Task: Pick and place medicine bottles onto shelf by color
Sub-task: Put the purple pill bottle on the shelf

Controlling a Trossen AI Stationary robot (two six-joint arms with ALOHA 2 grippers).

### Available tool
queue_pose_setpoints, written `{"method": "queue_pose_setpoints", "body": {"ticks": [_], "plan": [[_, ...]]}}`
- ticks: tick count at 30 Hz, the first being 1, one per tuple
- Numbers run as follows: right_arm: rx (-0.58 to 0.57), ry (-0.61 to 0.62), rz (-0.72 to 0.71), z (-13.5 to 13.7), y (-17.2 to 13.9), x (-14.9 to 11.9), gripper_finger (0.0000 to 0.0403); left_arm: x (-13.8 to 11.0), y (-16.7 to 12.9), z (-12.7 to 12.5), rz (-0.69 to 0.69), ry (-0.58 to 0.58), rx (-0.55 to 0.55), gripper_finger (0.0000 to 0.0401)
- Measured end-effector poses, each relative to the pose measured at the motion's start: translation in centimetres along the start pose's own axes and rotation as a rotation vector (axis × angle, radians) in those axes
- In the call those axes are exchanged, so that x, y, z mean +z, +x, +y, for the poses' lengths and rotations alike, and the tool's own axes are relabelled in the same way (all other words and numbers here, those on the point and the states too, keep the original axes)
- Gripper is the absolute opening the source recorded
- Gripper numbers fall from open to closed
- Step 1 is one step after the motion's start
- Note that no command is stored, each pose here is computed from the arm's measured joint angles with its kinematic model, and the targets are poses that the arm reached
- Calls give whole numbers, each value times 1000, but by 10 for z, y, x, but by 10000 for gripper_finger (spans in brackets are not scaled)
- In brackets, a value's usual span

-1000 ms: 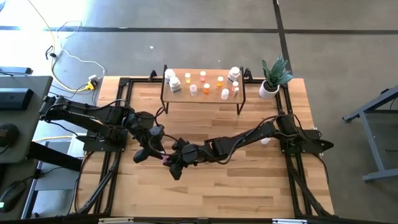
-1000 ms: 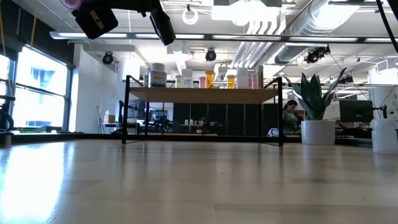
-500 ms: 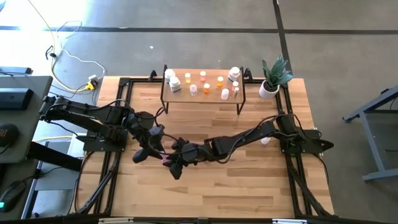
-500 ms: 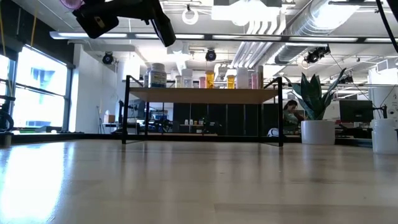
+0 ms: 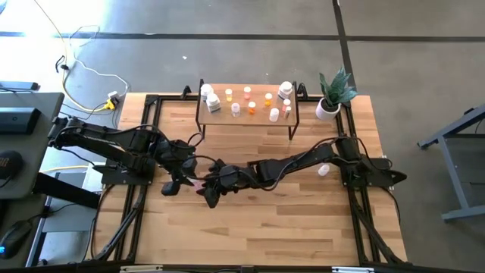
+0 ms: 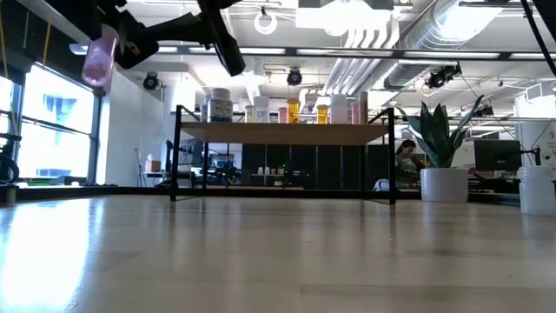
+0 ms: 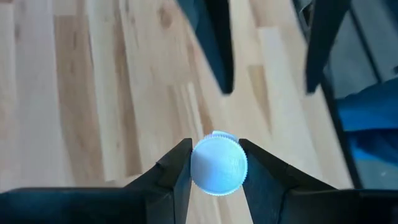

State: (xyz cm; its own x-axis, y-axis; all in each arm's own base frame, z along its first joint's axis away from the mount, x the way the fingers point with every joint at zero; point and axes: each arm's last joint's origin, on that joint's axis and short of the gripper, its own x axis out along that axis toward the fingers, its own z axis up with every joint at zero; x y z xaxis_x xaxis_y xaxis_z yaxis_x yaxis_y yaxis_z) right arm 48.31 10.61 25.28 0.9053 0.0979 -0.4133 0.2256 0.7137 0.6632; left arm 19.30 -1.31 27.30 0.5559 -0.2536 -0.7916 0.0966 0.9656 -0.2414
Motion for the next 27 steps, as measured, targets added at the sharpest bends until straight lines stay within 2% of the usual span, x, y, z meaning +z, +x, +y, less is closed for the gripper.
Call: {"method": "queue_pose_setpoints", "body": {"ticks": [7, 16, 21, 27], "plan": [[-14, 38, -23, 0, 0, 1, 181, -6, -4, 6, 41, 22, 45, 110], [-22, 54, -40, 1, -2, 2, 181, -9, -15, 11, 13, 40, 88, 110], [-28, 28, -93, 6, -15, 17, 181, -12, -20, 18, 17, 40, 120, 110], [-81, -1, -114, 6, -39, 39, 181, -7, -33, 29, 13, 44, 241, 110]]}}
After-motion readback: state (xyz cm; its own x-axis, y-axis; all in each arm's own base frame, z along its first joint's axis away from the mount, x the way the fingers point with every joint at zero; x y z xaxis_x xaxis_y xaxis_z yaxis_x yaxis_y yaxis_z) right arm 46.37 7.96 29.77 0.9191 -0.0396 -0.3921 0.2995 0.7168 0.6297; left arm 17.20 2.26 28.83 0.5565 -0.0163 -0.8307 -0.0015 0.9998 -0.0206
